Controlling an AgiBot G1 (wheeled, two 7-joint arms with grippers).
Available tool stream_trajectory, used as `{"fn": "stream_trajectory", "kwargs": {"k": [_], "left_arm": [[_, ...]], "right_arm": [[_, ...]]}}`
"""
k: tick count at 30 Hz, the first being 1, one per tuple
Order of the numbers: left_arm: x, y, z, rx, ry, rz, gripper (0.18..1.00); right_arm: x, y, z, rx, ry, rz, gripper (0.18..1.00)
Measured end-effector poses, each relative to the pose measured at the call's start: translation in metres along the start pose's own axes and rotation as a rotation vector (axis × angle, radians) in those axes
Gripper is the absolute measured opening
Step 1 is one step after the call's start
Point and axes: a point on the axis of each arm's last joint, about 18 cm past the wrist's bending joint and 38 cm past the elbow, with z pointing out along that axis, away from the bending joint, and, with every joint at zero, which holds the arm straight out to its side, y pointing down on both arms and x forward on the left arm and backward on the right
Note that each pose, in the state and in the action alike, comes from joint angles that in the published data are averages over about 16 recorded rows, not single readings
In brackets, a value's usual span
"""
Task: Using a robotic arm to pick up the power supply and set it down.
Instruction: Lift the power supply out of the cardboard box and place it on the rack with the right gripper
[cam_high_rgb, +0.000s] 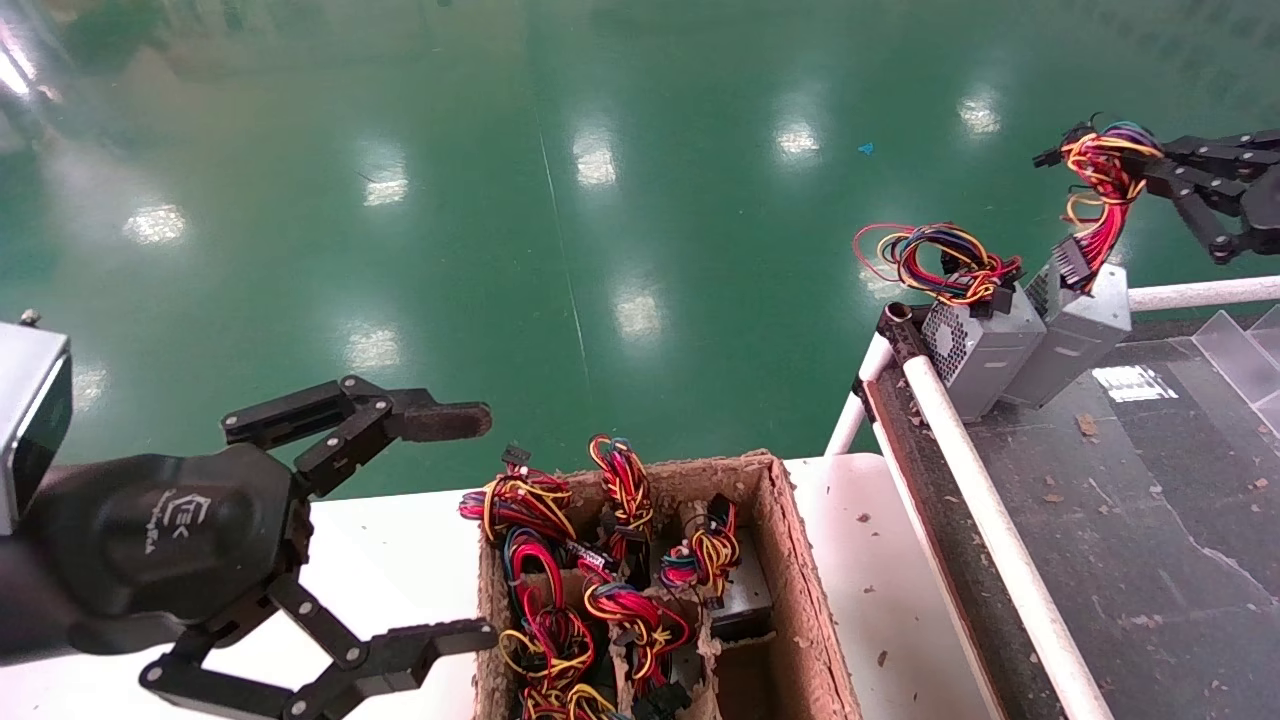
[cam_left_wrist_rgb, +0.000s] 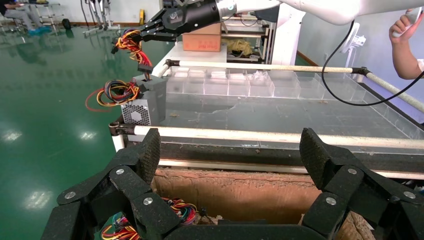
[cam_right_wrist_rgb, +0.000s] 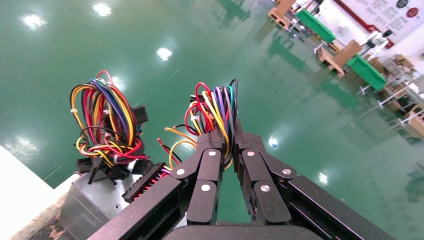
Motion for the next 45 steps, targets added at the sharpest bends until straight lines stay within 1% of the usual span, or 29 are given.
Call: {"fn": "stream_trajectory", "kwargs": {"k": [13, 19, 25, 31, 37, 43, 45], "left_arm": [[0.000, 0.000, 0.000, 0.000, 0.000, 0.000, 1.001], [0.000, 0.000, 0.000, 0.000, 0.000, 0.000, 1.001], [0.000, 0.000, 0.000, 0.000, 0.000, 0.000, 1.001], [0.000, 0.000, 0.000, 0.000, 0.000, 0.000, 1.001], [0.000, 0.000, 0.000, 0.000, 0.000, 0.000, 1.001], [0.000, 0.000, 0.000, 0.000, 0.000, 0.000, 1.001], [0.000, 0.000, 0.000, 0.000, -0.001, 0.000, 1.001]], "right_arm": [[-0.007, 0.001, 0.027, -0.013, -0.049, 0.028, 0.220], [-0.009, 0.002, 0.032, -0.022, -0.072, 0.039, 0.223], [-0.010, -0.001, 0.031, -0.015, -0.092, 0.057, 0.244], [-0.008, -0.003, 0.027, -0.001, -0.102, 0.087, 0.290], [-0.003, -0.006, 0.021, 0.036, -0.091, 0.126, 0.372], [-0.002, -0.011, 0.017, 0.075, -0.090, 0.148, 0.491], [-0.003, -0.012, 0.016, 0.090, -0.092, 0.152, 0.542]]}}
